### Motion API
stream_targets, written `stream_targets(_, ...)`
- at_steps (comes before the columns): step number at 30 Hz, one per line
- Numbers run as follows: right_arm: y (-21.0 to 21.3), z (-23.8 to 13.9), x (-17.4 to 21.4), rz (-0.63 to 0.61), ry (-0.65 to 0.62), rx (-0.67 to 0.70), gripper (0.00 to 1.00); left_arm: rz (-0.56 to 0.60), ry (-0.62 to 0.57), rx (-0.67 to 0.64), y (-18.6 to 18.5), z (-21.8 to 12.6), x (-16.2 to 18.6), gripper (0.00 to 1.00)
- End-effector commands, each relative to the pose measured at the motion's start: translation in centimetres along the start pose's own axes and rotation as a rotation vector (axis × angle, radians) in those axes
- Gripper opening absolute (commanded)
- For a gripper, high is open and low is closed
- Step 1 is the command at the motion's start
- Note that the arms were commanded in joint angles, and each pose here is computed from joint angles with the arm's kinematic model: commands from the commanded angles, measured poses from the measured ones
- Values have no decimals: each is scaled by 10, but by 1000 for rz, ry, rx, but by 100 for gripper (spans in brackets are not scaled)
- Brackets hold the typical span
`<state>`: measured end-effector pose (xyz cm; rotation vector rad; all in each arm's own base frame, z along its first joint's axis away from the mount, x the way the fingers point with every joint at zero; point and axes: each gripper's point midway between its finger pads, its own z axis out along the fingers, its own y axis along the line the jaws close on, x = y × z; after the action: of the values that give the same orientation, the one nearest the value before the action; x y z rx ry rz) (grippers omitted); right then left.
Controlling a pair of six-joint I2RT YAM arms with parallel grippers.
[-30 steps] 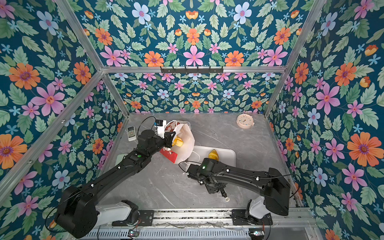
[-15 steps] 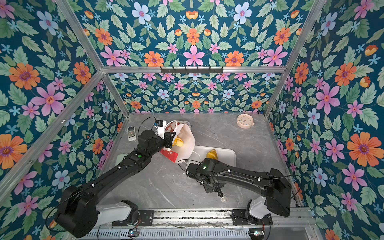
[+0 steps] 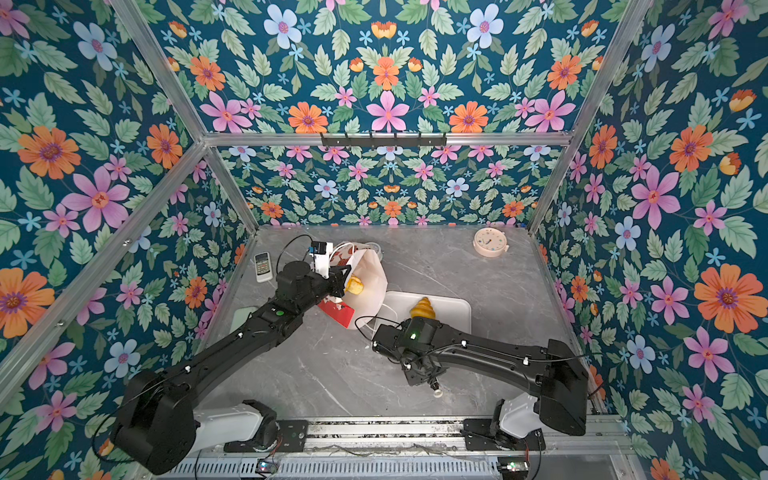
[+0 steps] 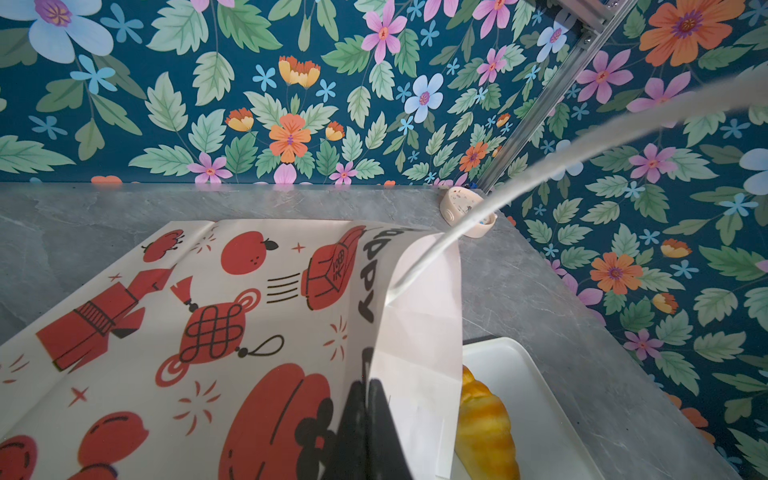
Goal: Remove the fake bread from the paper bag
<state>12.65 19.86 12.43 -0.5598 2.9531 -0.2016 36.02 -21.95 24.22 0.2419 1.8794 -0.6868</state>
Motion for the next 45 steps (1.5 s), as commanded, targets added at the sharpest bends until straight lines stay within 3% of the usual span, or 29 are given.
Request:
stream_targets(1, -1, -7, 0, 24, -13, -12, 36, 6, -43, 10, -3, -1, -11, 0)
stream_targets(10, -5, -36, -27, 27, -181, -51, 34, 8, -58, 6, -3, -5, -15, 0)
stream_targets(29, -3, -30, -102, 9, -360, -27, 33, 8, -62, -5, -3, -13, -18, 0)
stream_targets(36, -20, -2, -92, 60, -304, -30, 32, 9, -54, 3, -4, -10, -17, 0)
stream_targets(45, -47, -1, -57, 109, -270, 11, 32, 10, -45, 6, -4, -5, -15, 0)
